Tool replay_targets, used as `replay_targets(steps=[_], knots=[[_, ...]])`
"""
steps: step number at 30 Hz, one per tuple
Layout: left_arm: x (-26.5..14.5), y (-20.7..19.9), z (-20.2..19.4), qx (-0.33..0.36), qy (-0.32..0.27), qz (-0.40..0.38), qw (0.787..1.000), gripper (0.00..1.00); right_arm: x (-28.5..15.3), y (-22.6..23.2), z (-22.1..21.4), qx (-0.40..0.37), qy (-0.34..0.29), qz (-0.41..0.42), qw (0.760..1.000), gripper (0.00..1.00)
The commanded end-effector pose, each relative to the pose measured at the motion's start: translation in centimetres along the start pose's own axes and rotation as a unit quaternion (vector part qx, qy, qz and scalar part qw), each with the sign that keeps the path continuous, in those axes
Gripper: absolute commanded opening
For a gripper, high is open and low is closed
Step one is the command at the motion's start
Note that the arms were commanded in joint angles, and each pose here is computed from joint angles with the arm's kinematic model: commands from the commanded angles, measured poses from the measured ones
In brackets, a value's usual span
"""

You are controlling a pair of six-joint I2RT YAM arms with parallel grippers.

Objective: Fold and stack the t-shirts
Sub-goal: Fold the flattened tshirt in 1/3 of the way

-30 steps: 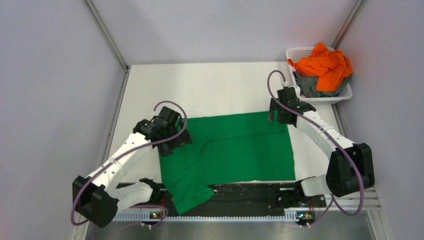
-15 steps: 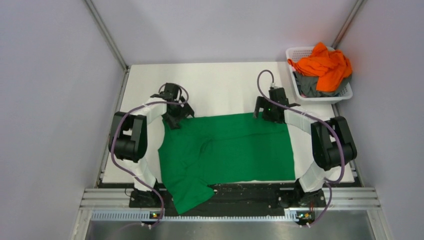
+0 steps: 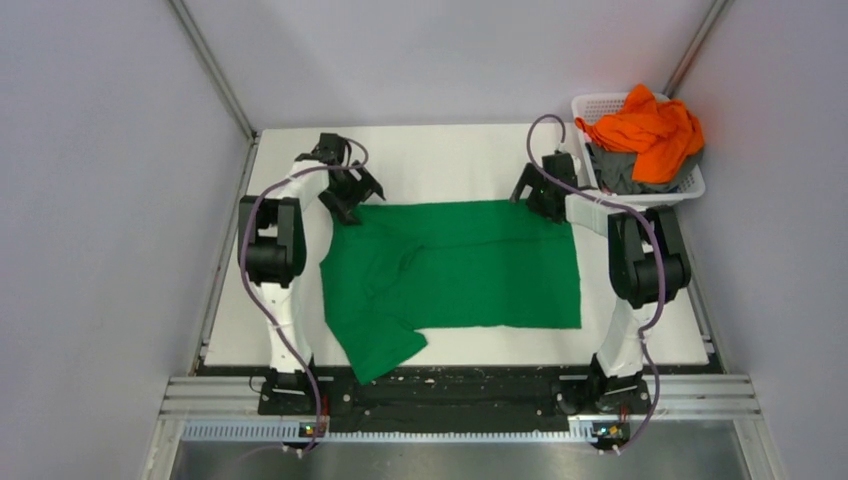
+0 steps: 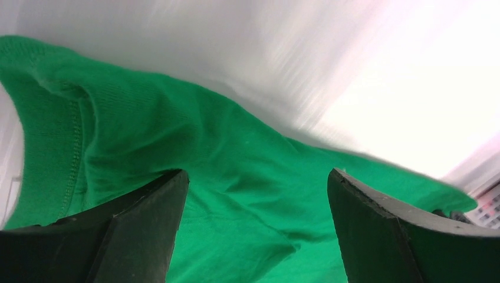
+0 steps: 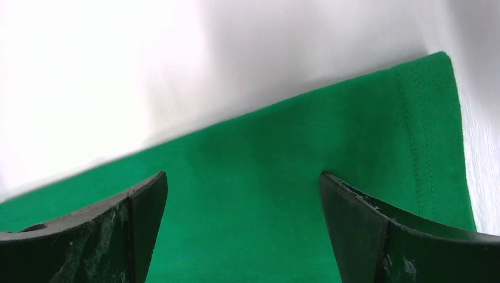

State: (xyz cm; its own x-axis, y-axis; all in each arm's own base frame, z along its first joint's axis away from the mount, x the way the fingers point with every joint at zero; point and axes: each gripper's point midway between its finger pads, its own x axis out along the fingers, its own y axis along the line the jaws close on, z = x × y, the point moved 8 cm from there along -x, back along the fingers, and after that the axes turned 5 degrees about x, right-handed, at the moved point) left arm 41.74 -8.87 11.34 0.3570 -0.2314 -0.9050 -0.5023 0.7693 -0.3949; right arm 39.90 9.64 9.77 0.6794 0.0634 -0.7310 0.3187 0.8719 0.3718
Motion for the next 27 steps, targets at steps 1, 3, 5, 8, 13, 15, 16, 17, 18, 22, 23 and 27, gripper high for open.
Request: replay_targets(steps=[1, 3, 5, 8, 13, 15, 16, 17, 18, 22, 23, 27], knots=[[4.3, -0.3, 5.5, 0.03, -0.054, 0.033, 0.998, 0.94, 3.5, -2.2, -0.6, 0.047, 0.036, -0.056, 0.997, 0.98], [5.2, -1.4, 7.6, 0.037, -0.062, 0.018, 0.997, 0.95, 4.2, -1.3, 0.2, 0.05, 0.031, -0.044, 0.997, 0.98], [6.1, -2.2, 9.4, 0.035, -0.074, -0.003, 0.997, 0.95, 4.9, -0.7, 1.1, 0.049, 0.022, -0.038, 0.998, 0.98], [6.1, -3.0, 11.1, 0.031, -0.078, -0.026, 0.996, 0.96, 5.2, -0.1, 3.0, 0.046, -0.004, -0.056, 0.997, 0.99], [0.3, -6.4, 12.1, 0.076, -0.113, -0.088, 0.987, 0.99, 2.4, 2.4, 6.7, 0.021, -0.031, -0.023, 0.999, 0.99], [-3.6, -7.4, 11.9, 0.093, -0.142, -0.094, 0.981, 0.99, 0.4, 3.1, 7.6, 0.013, -0.037, -0.013, 0.999, 0.99], [-5.6, -7.7, 11.6, 0.101, -0.155, -0.094, 0.978, 0.99, -0.8, 3.2, 8.0, 0.01, -0.042, -0.01, 0.999, 0.99], [-7.6, -7.8, 10.9, 0.111, -0.167, -0.09, 0.976, 0.99, -2.0, 3.3, 8.2, 0.007, -0.049, -0.007, 0.999, 0.99], [-9.4, -7.7, 10.1, 0.117, -0.177, -0.082, 0.974, 0.99, -3.1, 3.2, 8.1, 0.004, -0.052, -0.007, 0.999, 0.99], [-13.5, -3.4, 4.6, 0.112, -0.198, -0.005, 0.974, 0.99, -7.5, 1.3, 5.9, -0.002, -0.062, -0.017, 0.998, 0.99], [-14.9, -2.1, 2.9, 0.1, -0.208, 0.009, 0.973, 0.99, -8.3, 0.4, 4.9, -0.003, -0.061, -0.027, 0.998, 0.99], [-15.8, 3.4, -3.0, 0.069, -0.173, 0.066, 0.98, 0.99, -10.4, -3.6, 0.7, 0.003, -0.047, -0.082, 0.996, 0.99]])
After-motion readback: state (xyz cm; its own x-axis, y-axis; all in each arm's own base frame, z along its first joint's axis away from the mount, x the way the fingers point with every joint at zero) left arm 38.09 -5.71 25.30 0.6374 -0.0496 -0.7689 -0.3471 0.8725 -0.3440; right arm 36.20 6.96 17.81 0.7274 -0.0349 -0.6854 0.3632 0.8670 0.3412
